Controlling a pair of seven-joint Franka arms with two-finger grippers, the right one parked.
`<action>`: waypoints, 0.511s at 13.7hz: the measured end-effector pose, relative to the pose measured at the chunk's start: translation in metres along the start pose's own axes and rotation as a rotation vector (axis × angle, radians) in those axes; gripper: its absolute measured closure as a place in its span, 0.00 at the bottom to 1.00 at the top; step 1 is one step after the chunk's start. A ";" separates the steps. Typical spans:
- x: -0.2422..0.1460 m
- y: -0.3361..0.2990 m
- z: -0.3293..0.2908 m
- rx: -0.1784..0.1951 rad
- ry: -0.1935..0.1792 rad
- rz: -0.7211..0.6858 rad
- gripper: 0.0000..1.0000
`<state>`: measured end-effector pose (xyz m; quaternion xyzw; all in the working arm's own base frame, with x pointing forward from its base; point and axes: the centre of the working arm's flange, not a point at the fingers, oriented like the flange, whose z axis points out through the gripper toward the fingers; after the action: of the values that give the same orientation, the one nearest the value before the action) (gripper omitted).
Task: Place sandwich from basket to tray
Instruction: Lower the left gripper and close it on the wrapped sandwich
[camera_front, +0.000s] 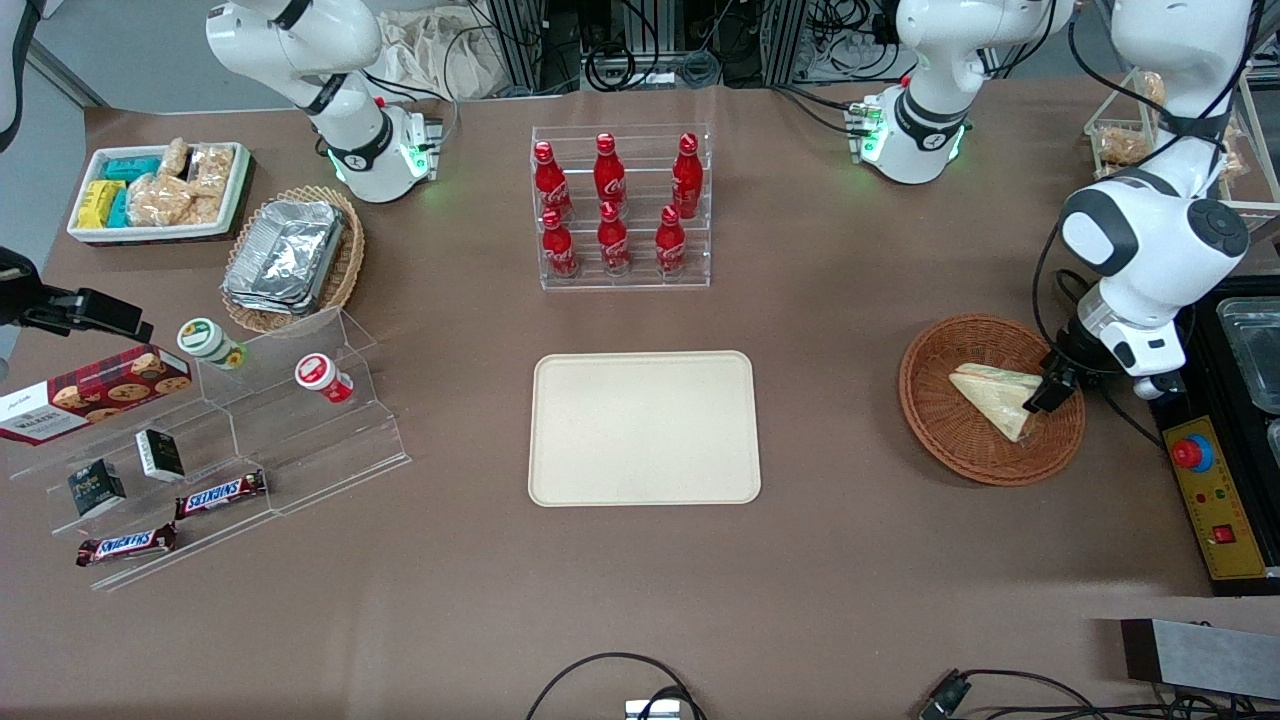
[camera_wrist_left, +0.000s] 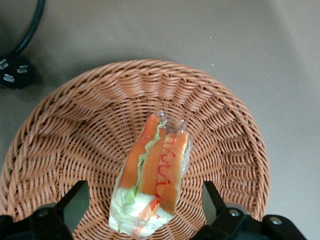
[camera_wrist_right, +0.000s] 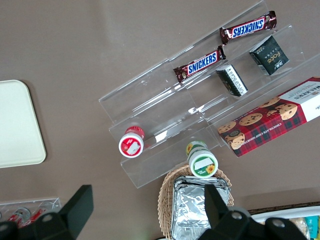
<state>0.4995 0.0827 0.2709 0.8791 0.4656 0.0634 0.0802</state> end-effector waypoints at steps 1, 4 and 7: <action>-0.004 0.003 0.002 0.001 -0.003 0.011 0.00; -0.020 0.014 0.013 0.011 -0.016 0.048 0.00; -0.022 0.013 0.024 0.021 -0.021 0.078 0.00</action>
<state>0.5016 0.0553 0.2495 0.8980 0.4308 0.0523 0.0731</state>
